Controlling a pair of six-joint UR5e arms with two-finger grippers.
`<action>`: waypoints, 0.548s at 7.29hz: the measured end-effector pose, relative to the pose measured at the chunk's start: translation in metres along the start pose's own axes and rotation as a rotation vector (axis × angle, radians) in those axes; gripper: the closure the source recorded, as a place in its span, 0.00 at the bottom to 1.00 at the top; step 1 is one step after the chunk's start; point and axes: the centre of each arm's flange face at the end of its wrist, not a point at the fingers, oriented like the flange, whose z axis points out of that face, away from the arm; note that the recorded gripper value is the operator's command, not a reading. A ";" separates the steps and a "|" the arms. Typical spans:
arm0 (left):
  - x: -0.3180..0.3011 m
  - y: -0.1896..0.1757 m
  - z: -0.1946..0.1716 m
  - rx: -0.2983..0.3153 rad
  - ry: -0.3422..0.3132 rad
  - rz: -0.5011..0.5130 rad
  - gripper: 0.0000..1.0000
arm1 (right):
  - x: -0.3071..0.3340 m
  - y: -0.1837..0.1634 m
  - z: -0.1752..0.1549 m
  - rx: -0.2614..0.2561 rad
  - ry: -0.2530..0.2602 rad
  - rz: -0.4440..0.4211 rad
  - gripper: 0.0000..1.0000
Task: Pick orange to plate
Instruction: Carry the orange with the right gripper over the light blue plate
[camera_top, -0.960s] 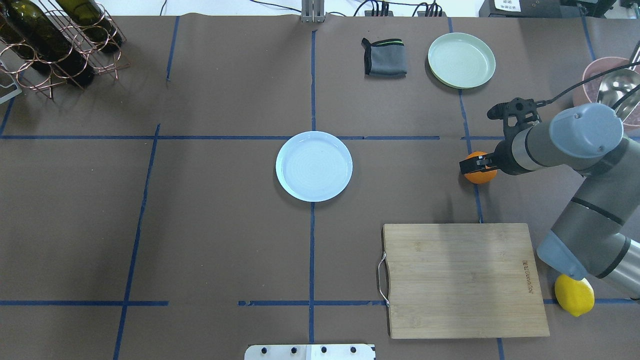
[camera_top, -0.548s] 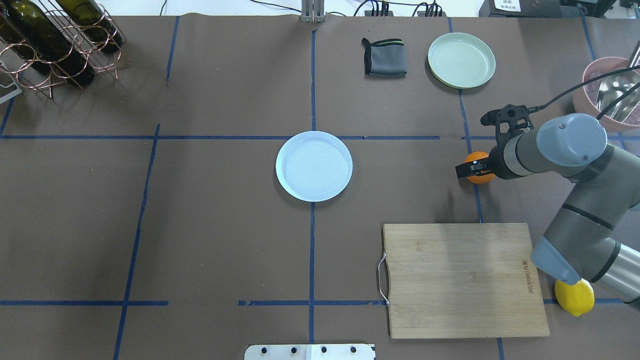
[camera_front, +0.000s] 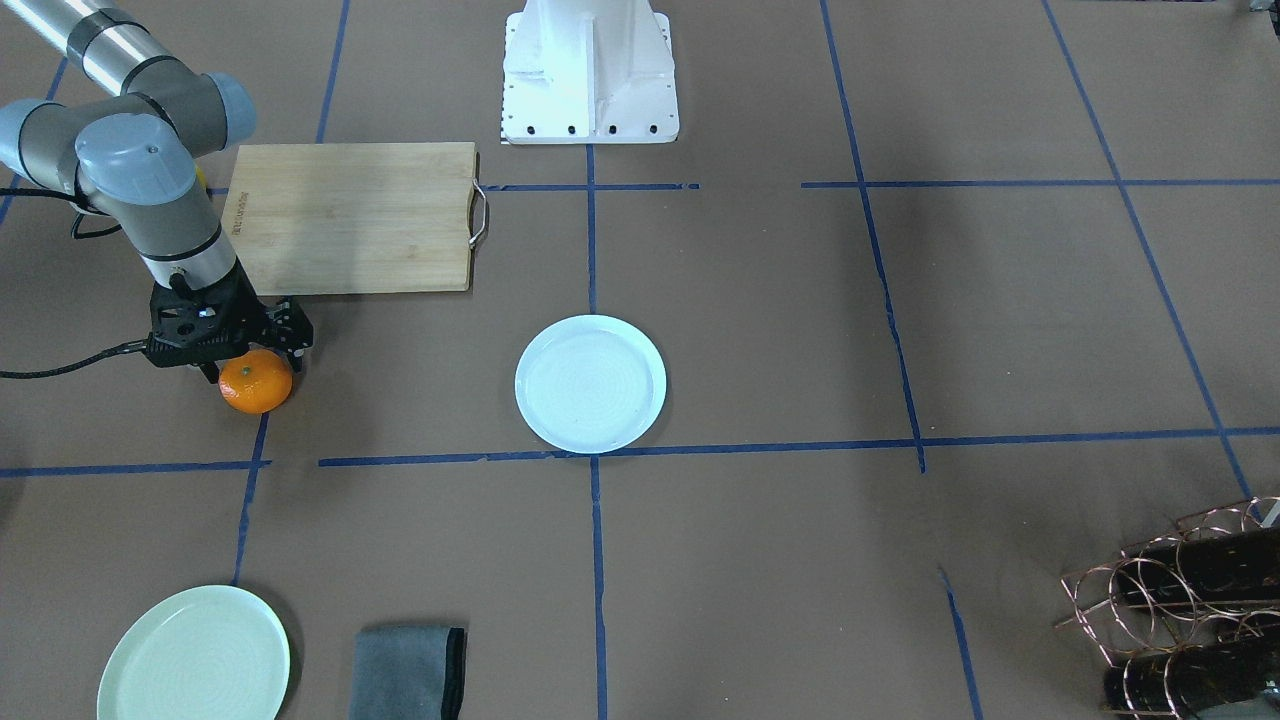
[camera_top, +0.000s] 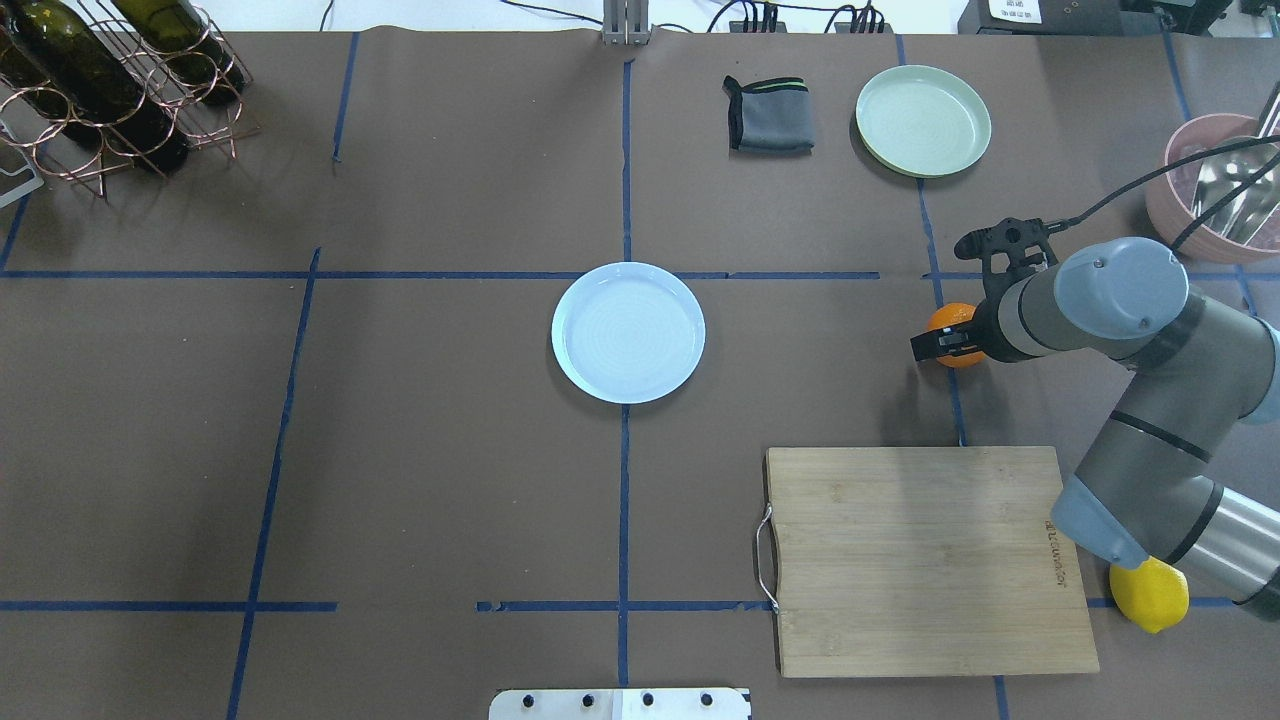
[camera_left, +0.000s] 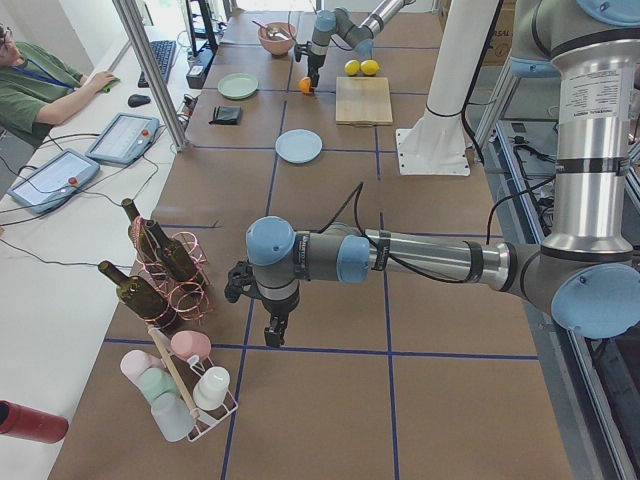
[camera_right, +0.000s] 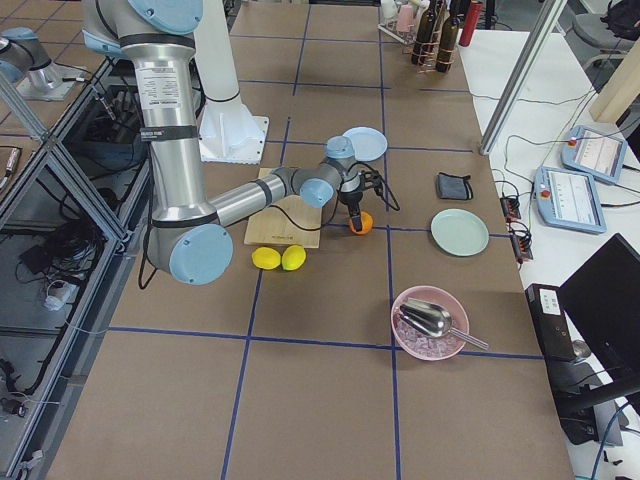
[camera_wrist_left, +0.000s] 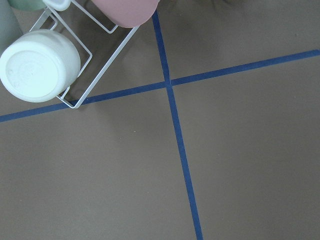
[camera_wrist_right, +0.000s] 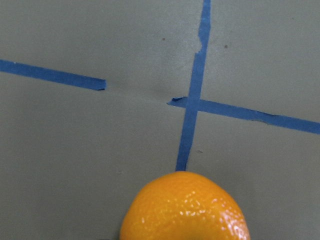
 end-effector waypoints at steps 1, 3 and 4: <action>0.000 0.001 0.001 -0.001 0.000 -0.001 0.00 | 0.000 0.000 0.001 0.001 0.003 -0.003 0.23; -0.001 0.001 0.001 -0.002 0.000 -0.001 0.00 | -0.008 -0.006 -0.001 0.010 -0.004 -0.004 1.00; -0.001 0.001 0.001 -0.002 0.000 -0.001 0.00 | -0.014 -0.011 -0.004 0.016 -0.011 -0.002 1.00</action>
